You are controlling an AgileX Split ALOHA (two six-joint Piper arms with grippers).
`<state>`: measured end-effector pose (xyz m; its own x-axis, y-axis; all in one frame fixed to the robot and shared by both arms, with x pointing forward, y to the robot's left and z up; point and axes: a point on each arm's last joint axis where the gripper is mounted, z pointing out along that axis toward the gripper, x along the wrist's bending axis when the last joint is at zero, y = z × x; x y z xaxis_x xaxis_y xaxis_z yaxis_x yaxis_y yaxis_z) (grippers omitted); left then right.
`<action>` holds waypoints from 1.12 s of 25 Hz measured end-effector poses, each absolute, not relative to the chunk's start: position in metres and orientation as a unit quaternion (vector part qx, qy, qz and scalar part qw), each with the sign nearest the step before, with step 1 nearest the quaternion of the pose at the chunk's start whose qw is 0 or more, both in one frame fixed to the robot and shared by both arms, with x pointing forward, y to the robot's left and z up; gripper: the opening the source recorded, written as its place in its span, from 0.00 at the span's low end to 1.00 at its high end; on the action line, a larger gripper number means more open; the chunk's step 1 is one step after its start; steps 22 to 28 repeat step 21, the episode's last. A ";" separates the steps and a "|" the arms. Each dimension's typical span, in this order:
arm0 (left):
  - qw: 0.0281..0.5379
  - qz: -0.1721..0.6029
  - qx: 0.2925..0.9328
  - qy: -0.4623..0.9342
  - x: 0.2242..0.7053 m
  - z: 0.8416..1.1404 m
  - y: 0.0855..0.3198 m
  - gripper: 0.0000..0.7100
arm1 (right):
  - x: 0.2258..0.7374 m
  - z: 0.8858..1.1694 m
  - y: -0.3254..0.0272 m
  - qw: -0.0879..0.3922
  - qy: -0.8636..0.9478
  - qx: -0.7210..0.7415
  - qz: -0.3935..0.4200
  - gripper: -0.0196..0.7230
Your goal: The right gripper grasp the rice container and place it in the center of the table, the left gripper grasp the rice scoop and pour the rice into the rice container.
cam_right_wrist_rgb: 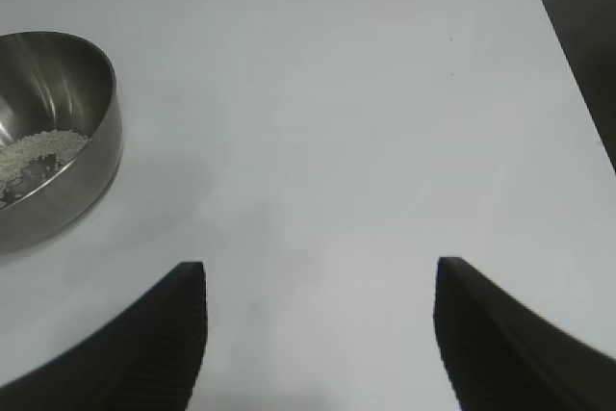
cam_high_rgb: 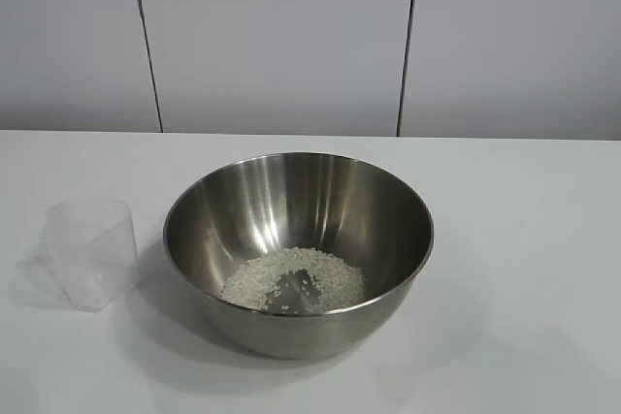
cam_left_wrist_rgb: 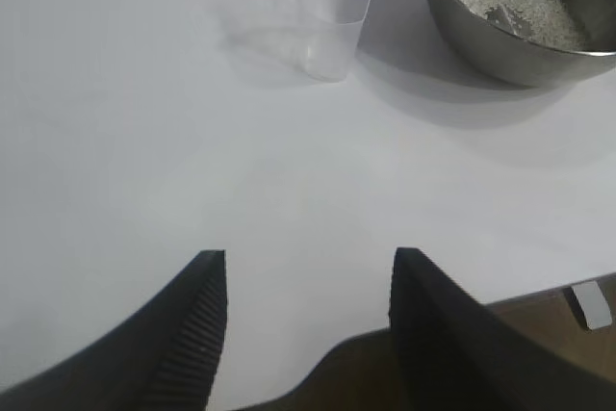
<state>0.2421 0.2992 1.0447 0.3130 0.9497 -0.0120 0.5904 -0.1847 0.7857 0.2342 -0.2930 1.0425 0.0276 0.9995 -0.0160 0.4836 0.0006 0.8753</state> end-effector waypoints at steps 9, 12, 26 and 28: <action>0.363 0.256 0.724 0.527 0.246 1.042 0.298 0.54 | 0.234 1.043 -0.293 0.369 0.603 0.614 0.349 0.66; 0.363 0.255 0.725 0.528 0.246 1.041 0.298 0.54 | 0.234 1.043 -0.293 0.369 0.603 0.614 0.350 0.66; 0.363 0.255 0.725 0.528 0.246 1.041 0.298 0.54 | 0.234 1.043 -0.293 0.369 0.603 0.614 0.350 0.66; 0.363 0.255 0.725 0.528 0.246 1.041 0.298 0.54 | 0.234 1.043 -0.293 0.369 0.603 0.614 0.350 0.66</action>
